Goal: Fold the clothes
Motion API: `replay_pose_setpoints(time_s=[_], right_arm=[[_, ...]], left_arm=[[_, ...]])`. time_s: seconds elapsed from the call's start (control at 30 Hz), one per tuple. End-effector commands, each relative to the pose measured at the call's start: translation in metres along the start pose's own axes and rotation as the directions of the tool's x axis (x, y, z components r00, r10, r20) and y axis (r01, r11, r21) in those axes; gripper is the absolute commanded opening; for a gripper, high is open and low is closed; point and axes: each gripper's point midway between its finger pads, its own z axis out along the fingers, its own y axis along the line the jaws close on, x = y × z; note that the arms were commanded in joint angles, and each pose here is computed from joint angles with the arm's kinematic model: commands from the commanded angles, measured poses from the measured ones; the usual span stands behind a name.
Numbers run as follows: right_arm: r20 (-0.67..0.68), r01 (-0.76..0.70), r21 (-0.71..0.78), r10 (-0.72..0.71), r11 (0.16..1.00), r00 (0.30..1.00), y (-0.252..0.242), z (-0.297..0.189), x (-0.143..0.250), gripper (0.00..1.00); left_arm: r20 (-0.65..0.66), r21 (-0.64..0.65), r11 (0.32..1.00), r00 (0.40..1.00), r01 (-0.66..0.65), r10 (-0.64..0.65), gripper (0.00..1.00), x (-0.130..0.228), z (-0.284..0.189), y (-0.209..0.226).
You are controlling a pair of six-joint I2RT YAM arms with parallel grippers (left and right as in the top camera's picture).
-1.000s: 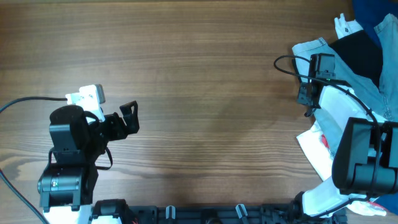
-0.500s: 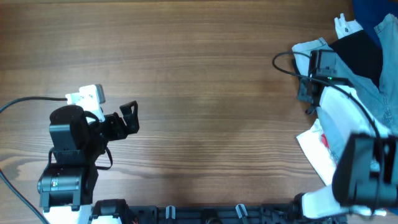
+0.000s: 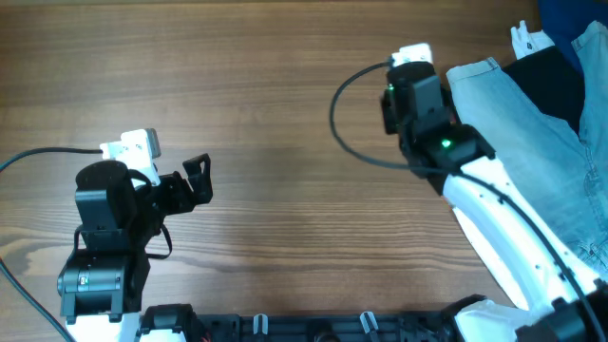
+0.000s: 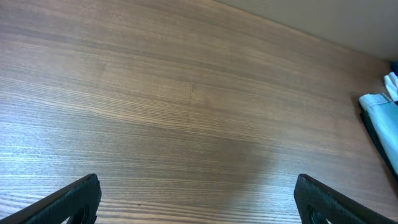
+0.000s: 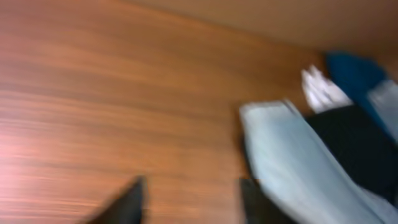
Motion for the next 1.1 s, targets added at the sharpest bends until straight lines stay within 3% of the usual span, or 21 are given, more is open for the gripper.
replay_pose_setpoints(time_s=[0.0,0.13,0.27,0.4,0.47,0.6,0.67,0.7,0.77,0.8,0.83,0.93,1.07], right_arm=[[-0.163,-0.031,0.201,0.065,0.979,0.984,-0.061,0.031,0.043,0.78],[-0.405,0.055,0.139,0.006,0.989,0.914,-0.078,0.074,0.110,0.82],[-0.523,0.101,0.175,0.005,0.979,0.852,-0.088,0.098,0.150,0.83],[-0.602,0.126,0.196,0.018,0.972,0.798,-0.093,0.115,0.181,0.82],[-0.627,0.116,0.276,0.087,0.954,0.774,-0.106,0.120,0.198,0.82],[-0.629,0.080,0.324,0.151,0.943,0.763,-0.117,0.127,0.209,0.81],[-0.630,0.069,0.331,0.166,0.941,0.759,-0.122,0.128,0.212,0.72],[-0.630,0.066,0.335,0.171,0.940,0.757,-0.123,0.128,0.213,0.62],[-0.629,0.056,0.344,0.185,0.937,0.755,-0.125,0.127,0.214,0.31],[-0.627,0.047,0.352,0.198,0.935,0.753,-0.125,0.127,0.215,0.09],[-0.628,0.048,0.352,0.198,0.935,0.753,-0.125,0.126,0.215,0.04],[-0.615,0.040,0.356,0.202,0.933,0.762,-0.127,0.124,0.208,0.04],[-0.538,-0.003,0.383,0.225,0.924,0.813,-0.143,0.107,0.165,0.04]], left_arm=[[0.015,0.029,1.000,1.000,-0.002,0.002,1.00,-0.006,-0.004,-0.007],[0.015,0.029,1.000,1.000,-0.002,0.002,1.00,-0.006,-0.004,-0.007],[0.015,0.029,1.000,1.000,-0.002,0.001,1.00,-0.006,-0.004,-0.007],[0.014,0.028,1.000,1.000,-0.001,0.001,1.00,-0.006,-0.004,-0.007],[0.014,0.028,1.000,1.000,-0.001,0.001,1.00,-0.006,-0.004,-0.007],[0.014,0.028,1.000,1.000,-0.001,0.001,1.00,-0.006,-0.004,-0.007],[0.014,0.028,1.000,1.000,-0.001,0.001,1.00,-0.006,-0.004,-0.007],[0.014,0.028,1.000,1.000,-0.002,0.001,1.00,-0.006,-0.004,-0.007],[0.015,0.028,1.000,1.000,-0.002,0.001,1.00,-0.006,-0.004,-0.007],[0.015,0.028,1.000,1.000,-0.002,0.001,1.00,-0.006,-0.004,-0.007],[0.015,0.028,1.000,1.000,-0.002,0.001,1.00,-0.006,-0.004,-0.007],[0.014,0.028,1.000,1.000,-0.001,0.001,1.00,-0.006,-0.004,-0.007],[0.015,0.029,1.000,1.000,-0.002,0.001,1.00,-0.006,-0.004,-0.007]])
